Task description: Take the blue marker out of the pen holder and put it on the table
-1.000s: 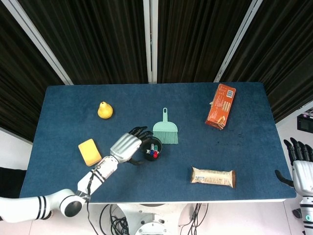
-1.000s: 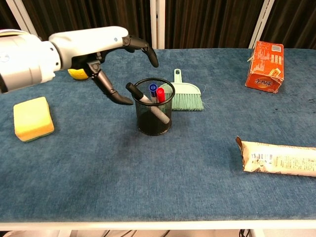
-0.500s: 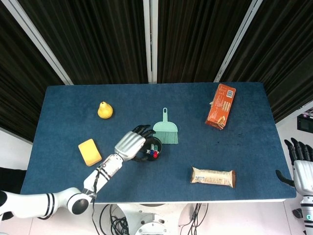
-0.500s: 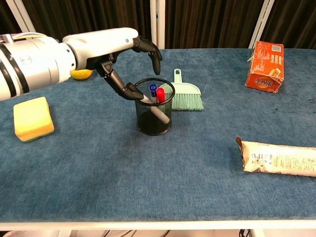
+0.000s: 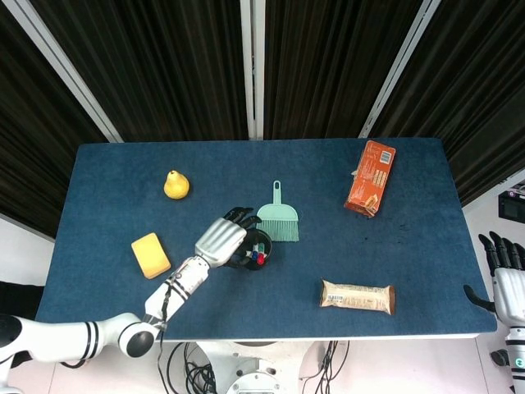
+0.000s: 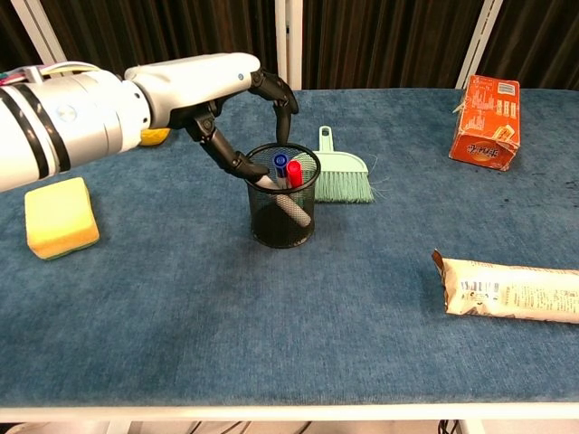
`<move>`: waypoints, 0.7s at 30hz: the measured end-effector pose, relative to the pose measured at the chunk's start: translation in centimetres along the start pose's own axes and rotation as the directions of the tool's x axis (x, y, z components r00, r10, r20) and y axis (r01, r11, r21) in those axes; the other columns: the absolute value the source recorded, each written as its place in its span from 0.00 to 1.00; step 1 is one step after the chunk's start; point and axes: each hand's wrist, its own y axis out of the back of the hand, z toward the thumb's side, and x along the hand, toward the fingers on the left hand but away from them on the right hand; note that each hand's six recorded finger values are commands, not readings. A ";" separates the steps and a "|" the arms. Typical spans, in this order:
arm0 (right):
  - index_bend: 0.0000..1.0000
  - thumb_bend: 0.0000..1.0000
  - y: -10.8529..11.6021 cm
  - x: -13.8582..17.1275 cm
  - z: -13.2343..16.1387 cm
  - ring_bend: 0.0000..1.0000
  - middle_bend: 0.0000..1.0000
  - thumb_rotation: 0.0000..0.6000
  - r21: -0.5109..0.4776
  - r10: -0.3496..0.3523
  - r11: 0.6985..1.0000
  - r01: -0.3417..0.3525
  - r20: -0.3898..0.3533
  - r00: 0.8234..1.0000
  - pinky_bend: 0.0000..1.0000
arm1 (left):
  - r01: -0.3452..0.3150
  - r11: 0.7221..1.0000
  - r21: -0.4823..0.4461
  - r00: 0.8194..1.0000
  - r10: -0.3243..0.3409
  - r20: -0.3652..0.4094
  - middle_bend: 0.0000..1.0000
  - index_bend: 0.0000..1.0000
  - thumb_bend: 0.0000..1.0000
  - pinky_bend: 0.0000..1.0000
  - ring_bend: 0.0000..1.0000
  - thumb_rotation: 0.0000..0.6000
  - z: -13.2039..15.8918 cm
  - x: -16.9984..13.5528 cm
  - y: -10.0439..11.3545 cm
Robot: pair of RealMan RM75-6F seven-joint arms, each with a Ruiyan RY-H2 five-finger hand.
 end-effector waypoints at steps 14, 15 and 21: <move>0.00 0.17 -0.3 -0.2 -0.1 0.00 0.00 1.00 -0.003 0.012 1.000 -0.012 0.014 1.000 0.00 | 0.027 0.999 -0.017 1.000 -0.027 0.014 0.18 0.48 0.32 0.11 0.07 1.00 0.5 0.2 -0.3; 0.00 0.17 -0.3 -0.2 -0.2 0.00 0.00 1.00 -0.003 0.012 1.000 -0.012 0.016 1.000 0.00 | 0.028 0.999 -0.018 1.000 -0.028 0.014 0.18 0.48 0.32 0.11 0.07 1.00 0.6 0.2 -0.4; 0.00 0.18 -0.1 -0.2 -0.3 0.00 0.00 1.00 -0.010 0.004 1.000 -0.004 0.032 0.999 0.00 | 0.036 0.999 -0.020 0.999 -0.036 0.017 0.18 0.50 0.33 0.11 0.07 1.00 0.7 0.2 -0.6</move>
